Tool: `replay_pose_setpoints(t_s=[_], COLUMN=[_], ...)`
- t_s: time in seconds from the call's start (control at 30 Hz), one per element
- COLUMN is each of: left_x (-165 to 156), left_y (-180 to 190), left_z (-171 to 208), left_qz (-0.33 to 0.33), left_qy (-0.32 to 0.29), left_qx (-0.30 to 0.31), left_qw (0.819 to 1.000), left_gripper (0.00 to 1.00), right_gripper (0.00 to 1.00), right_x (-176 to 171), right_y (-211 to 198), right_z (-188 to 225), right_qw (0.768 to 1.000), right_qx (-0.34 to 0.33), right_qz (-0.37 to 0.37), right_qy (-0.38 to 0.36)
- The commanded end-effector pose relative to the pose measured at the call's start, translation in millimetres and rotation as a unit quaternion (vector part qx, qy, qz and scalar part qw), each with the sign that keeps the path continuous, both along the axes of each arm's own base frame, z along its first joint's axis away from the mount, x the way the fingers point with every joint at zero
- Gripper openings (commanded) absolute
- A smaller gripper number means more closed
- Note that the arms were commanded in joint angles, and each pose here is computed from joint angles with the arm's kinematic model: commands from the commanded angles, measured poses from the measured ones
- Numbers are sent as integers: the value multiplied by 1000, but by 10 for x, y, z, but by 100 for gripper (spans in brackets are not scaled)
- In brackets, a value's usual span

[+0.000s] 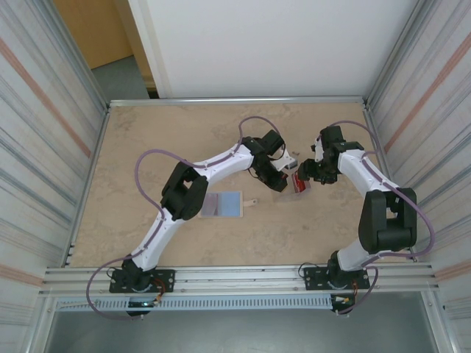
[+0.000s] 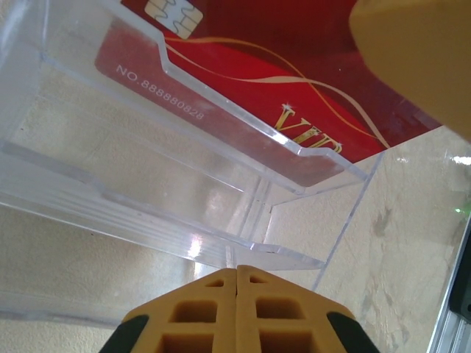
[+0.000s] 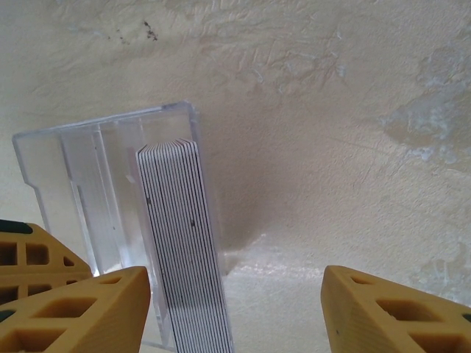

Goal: Put the credit cards into the card holder

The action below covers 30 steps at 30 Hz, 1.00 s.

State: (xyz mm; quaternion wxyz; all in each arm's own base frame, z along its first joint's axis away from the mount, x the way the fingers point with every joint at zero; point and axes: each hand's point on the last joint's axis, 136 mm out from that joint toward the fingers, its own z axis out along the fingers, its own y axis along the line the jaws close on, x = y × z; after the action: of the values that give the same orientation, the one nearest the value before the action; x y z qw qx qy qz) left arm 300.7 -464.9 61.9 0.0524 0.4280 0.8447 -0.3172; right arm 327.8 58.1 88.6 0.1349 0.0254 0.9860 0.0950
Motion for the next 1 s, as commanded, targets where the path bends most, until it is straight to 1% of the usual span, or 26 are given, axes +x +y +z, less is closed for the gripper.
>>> replay_pose_setpoints(t_s=[0.0, 0.27, 0.53, 0.97], left_x=[-91, -102, -83, -94], left_y=[199, 217, 241, 256], left_z=[-293, -308, -340, -385], left_qz=[3, 5, 7, 7], left_qy=[24, 27, 30, 35], left_qx=[53, 55, 57, 60], left_qw=[998, 998, 998, 998], left_gripper=[0, 0, 0, 0], right_gripper=[61, 60, 59, 45], right_x=[-49, -64, -95, -97], right_y=[-5, -33, -84, -24], right_z=[-112, -175, -12, 37], right_qw=[1000, 999, 1000, 1000], right_qx=[-2, -11, -24, -13], right_qz=[12, 10, 10, 22], right_qy=[18, 31, 8, 4])
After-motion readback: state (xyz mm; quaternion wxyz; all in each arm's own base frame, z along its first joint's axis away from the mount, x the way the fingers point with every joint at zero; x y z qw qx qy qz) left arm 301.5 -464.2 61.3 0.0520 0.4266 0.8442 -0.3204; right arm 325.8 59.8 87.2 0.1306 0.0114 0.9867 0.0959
